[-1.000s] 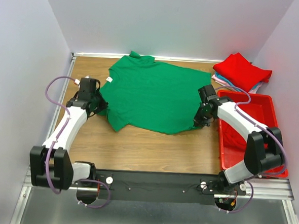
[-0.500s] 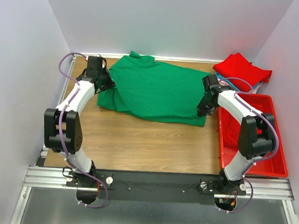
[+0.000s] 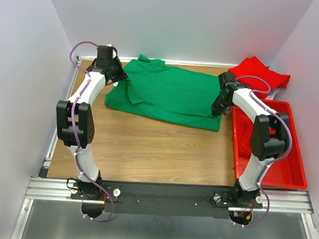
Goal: Fold and stack the t-shirts
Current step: Fold the tshirt
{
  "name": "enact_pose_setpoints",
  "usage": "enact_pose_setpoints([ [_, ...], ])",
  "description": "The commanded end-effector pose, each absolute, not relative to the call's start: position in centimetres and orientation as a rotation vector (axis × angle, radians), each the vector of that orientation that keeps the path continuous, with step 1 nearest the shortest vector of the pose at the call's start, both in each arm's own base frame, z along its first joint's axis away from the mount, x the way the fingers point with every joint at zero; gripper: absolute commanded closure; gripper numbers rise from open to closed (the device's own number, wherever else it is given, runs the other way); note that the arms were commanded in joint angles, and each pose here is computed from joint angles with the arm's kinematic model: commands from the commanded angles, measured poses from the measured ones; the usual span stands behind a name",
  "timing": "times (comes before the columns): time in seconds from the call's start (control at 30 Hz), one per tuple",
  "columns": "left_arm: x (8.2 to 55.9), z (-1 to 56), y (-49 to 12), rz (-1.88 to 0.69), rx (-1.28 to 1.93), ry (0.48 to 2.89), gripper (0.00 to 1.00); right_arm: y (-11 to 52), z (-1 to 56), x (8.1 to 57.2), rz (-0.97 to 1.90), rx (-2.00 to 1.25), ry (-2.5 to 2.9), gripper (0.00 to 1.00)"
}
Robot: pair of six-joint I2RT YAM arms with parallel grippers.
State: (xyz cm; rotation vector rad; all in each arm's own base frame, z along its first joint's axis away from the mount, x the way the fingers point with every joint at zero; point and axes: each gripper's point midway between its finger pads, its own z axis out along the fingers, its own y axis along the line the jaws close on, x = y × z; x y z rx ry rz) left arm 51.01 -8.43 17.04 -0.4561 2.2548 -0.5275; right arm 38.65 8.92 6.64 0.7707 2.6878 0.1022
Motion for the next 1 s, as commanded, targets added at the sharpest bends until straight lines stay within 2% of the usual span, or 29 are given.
enact_pose_setpoints([
  [0.0,52.3,17.2,-9.0,-0.581,-0.422,2.251,1.0,8.2,7.0,39.4,0.082,0.786,2.672,0.99],
  [0.43,55.9,19.0,-8.2,-0.634,-0.424,2.19,1.0,6.4,7.2,41.2,0.052,0.839,2.638,0.99],
  [0.97,58.0,16.6,-8.2,-0.673,-0.423,2.22,1.0,5.1,5.0,43.1,-0.011,0.871,2.648,0.99],
])
